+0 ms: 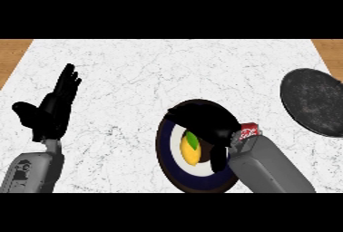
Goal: Pick the lemon from the plate and place it in the pan
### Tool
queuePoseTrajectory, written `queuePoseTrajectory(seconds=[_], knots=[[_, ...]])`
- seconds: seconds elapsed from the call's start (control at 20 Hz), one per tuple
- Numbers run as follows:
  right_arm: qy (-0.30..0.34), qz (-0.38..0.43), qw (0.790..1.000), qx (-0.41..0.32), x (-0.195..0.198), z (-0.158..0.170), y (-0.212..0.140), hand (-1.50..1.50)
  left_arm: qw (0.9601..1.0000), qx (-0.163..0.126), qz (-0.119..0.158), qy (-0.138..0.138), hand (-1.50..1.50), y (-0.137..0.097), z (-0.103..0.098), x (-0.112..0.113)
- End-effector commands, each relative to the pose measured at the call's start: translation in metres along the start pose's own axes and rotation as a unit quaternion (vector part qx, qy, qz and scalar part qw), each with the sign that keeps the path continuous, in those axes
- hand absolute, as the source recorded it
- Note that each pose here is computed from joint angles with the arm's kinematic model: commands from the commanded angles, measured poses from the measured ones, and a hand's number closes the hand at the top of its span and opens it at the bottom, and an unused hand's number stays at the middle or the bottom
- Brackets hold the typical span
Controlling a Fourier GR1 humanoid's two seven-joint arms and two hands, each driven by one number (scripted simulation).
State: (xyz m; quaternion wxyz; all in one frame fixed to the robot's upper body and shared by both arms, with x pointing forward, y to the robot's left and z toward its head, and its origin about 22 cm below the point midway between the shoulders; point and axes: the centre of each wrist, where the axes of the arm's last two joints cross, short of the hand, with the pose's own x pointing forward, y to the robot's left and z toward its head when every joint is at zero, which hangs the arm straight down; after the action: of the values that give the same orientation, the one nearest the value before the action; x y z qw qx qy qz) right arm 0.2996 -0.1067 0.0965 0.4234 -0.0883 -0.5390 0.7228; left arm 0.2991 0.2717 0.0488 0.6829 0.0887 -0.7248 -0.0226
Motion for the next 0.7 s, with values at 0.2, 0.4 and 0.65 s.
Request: queuePoseTrajectory(seconds=[0.2,0.4,0.65], knots=[[0.044,0.043,0.998,0.026,0.011,0.004,0.018,-1.50,1.0000,0.009,-0.001,-0.002,0.00,0.018,0.004,0.008],[0.044,0.044,0.997,0.046,0.006,-0.026,0.030,-1.50,1.0000,0.001,0.002,0.005,0.00,0.013,0.001,-0.010],[0.043,0.057,0.997,0.038,-0.002,-0.023,0.027,-1.50,1.0000,0.005,-0.004,-0.002,0.00,-0.024,0.005,-0.024]])
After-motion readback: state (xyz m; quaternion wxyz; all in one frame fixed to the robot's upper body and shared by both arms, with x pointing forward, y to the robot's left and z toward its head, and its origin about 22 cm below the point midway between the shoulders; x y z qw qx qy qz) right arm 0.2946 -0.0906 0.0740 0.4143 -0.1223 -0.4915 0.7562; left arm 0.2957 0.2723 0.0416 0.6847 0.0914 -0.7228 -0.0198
